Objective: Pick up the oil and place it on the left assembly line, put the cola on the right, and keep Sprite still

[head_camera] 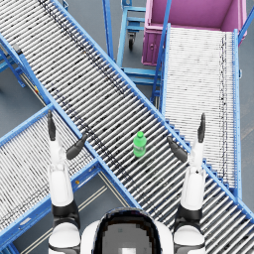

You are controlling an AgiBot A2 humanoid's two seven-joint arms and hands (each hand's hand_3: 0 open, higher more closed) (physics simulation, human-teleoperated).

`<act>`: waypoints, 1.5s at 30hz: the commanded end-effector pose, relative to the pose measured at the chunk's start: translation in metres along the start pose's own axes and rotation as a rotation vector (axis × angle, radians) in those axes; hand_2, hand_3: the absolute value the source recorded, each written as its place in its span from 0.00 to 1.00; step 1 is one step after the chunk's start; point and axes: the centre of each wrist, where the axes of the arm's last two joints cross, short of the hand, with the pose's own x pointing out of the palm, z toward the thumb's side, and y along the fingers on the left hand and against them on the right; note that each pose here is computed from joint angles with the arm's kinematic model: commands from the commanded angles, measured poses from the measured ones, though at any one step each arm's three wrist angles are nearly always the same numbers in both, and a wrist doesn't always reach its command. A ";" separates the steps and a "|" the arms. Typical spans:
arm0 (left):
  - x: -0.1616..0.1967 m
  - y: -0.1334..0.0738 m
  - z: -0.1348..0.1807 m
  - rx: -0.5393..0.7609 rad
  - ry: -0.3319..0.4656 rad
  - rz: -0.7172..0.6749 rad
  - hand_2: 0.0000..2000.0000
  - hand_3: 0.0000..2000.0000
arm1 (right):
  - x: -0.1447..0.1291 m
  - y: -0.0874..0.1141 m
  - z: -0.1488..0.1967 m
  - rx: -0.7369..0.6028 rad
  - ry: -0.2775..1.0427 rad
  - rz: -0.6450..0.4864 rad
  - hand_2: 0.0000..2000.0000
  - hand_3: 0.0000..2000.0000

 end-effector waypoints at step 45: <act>0.034 -0.055 -0.045 -0.410 -0.360 -0.184 0.00 0.00 | 0.036 0.035 -0.036 0.317 -0.375 0.357 0.00 0.00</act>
